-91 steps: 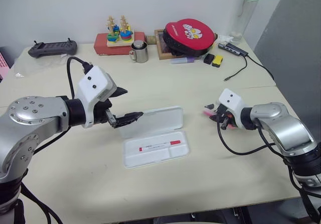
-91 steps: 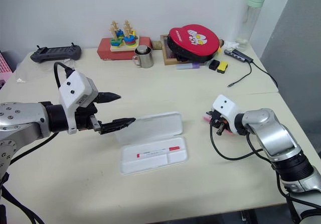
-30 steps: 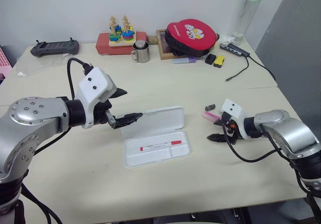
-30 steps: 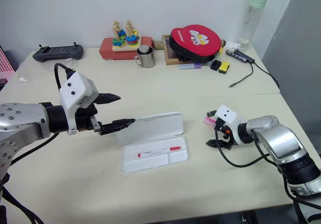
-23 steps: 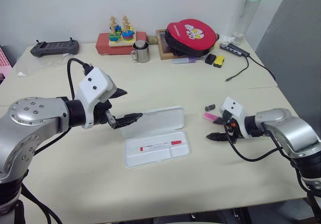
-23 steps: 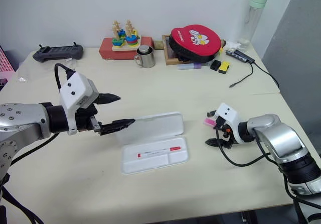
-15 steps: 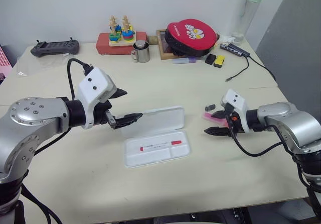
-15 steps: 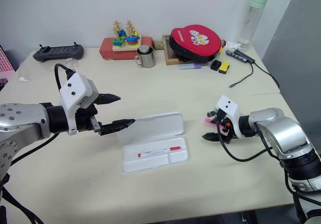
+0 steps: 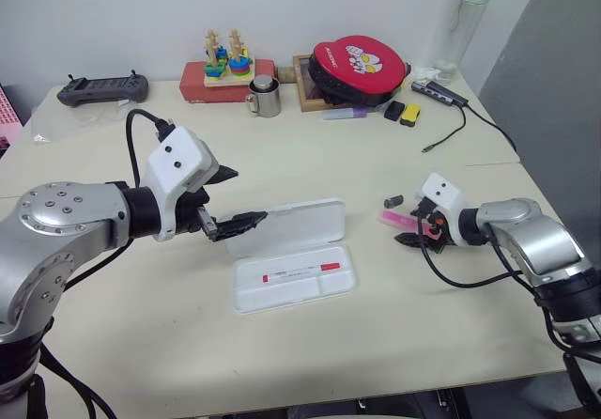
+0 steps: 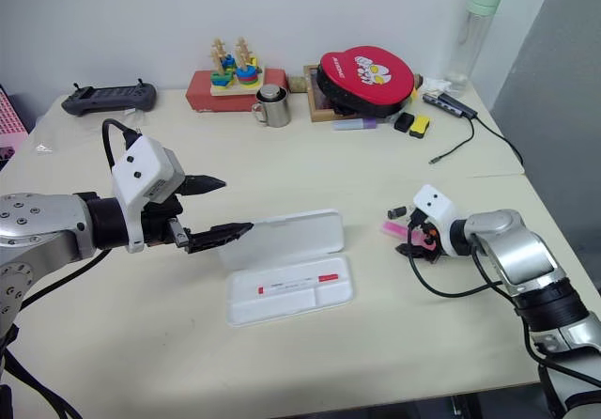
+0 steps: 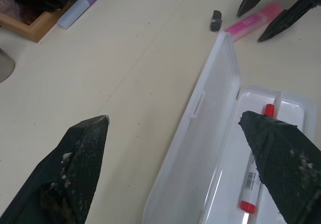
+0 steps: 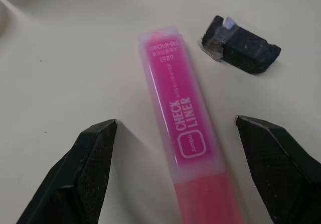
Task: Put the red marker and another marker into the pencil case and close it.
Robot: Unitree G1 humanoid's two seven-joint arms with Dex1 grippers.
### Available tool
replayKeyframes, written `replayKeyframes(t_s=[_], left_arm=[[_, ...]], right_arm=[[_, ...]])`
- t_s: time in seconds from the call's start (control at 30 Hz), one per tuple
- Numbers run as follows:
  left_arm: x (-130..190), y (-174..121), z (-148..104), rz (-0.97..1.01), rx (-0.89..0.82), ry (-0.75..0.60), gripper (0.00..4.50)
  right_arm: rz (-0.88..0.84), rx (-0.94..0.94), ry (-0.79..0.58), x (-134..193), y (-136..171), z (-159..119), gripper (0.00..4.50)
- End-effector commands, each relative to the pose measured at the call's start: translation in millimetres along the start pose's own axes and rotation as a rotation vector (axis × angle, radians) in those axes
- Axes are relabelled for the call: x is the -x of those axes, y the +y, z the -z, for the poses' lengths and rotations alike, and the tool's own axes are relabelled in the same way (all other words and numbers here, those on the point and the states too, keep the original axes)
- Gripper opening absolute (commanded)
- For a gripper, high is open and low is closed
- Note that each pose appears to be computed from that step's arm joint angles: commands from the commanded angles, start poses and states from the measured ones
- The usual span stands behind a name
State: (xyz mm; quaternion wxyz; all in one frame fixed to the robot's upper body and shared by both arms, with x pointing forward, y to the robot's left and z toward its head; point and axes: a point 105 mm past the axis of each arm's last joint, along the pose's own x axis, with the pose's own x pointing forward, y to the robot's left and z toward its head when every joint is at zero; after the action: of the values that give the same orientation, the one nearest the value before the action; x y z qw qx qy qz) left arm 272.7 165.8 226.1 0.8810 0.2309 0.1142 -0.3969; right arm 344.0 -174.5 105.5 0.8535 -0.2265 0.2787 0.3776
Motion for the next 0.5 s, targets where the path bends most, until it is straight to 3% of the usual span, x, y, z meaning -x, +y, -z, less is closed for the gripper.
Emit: replayKeyframes(t_s=[0.03,0.33,0.5], left_arm=[[3.5,2.2,-7.2,-0.023,-0.032,-0.020,4.50],[3.9,2.8,-6.4,-0.027,-0.029,-0.018,4.50],[3.5,2.6,-6.4,-0.025,-0.029,-0.021,4.50]], right_arm=[[0.033,0.014,0.001,-2.4,-5.4,-0.5,3.42],[-0.010,0.024,-0.029,2.7,2.7,-9.3,1.16],[-0.008,0.026,-0.028,3.2,2.5,-9.6,1.07]])
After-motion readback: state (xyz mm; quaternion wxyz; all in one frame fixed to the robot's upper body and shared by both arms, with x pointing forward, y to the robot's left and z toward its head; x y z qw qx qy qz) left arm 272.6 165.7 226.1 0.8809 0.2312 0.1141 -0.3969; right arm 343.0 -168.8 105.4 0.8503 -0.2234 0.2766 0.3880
